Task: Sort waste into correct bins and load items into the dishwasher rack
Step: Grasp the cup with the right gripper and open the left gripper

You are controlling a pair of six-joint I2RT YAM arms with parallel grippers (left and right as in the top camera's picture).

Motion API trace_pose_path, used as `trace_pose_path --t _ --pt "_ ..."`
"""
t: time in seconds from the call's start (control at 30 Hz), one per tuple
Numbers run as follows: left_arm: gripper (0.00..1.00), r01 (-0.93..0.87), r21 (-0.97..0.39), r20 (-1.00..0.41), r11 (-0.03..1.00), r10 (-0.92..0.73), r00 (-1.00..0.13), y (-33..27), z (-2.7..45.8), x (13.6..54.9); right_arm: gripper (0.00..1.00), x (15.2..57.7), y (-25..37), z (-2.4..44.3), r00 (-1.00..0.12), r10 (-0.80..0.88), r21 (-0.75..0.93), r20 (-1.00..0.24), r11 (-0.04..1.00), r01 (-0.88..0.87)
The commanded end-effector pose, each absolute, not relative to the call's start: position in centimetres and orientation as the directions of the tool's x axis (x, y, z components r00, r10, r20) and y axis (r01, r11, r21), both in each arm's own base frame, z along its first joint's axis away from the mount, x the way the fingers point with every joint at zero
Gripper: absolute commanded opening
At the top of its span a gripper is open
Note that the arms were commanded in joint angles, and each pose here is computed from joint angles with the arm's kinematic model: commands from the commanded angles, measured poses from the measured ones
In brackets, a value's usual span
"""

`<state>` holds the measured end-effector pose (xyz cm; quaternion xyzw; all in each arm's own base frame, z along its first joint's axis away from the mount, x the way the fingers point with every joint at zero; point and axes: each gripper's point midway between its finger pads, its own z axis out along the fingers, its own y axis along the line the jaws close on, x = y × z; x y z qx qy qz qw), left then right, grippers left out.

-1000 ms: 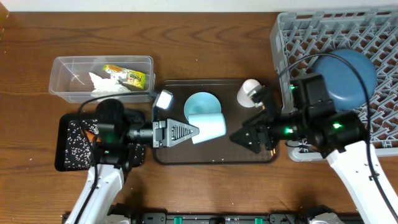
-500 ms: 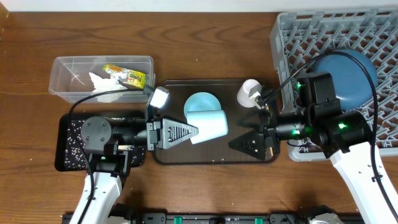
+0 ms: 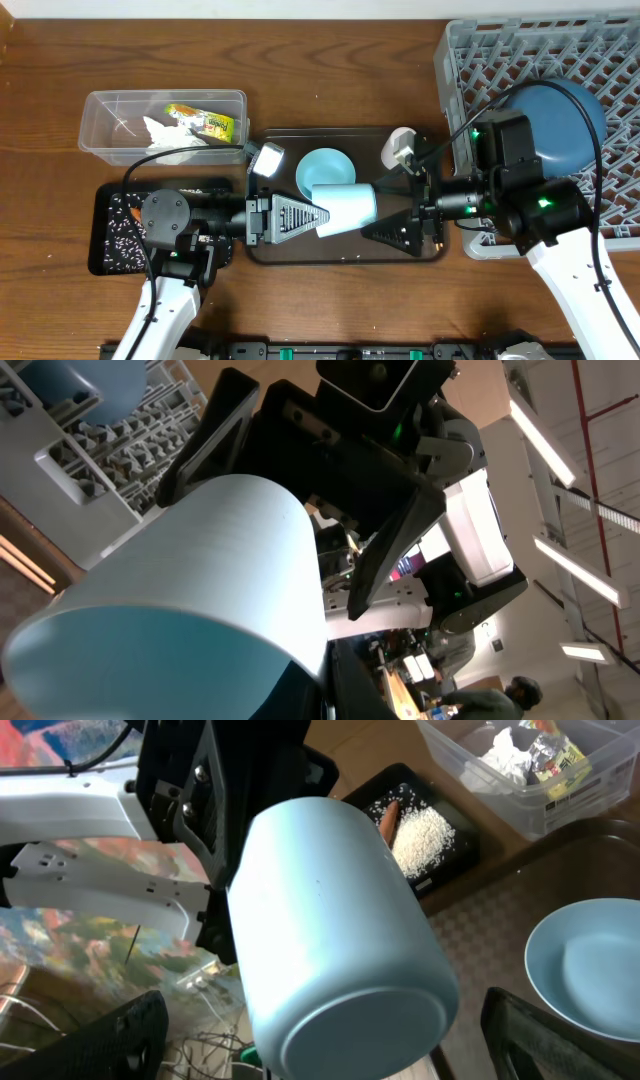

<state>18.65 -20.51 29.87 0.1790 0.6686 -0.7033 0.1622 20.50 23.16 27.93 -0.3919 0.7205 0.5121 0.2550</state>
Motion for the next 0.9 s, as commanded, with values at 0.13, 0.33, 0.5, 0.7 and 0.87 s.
trace_pose_path --t 0.13,0.33,0.5,0.7,0.87 --pt "0.07 0.489 -0.871 -0.490 -0.056 0.002 -0.872 -20.5 30.5 18.7 0.97 19.8 24.8 27.7 -0.523 -0.341 0.522 -0.781 0.105 -0.847" --pt "0.07 0.489 -0.871 -0.490 -0.056 0.002 -0.872 -20.5 30.5 18.7 0.84 19.8 25.2 27.9 -0.499 -0.339 0.501 -0.798 0.088 -0.861" --pt "0.07 0.489 -0.871 -0.490 -0.056 0.002 -0.872 -20.5 30.5 18.7 0.76 19.8 25.2 27.9 -0.499 -0.339 0.501 -0.798 0.088 -0.861" --pt "0.07 0.489 -0.871 -0.490 -0.056 0.002 -0.872 -20.5 30.5 18.7 0.59 19.9 25.3 28.1 -0.492 -0.335 0.495 -0.804 0.083 -0.865" --pt "0.14 0.487 -0.871 -0.488 -0.057 0.005 -0.873 -20.5 30.4 18.6 0.55 20.0 25.3 28.1 -0.485 -0.332 0.488 -0.809 0.082 -0.869"
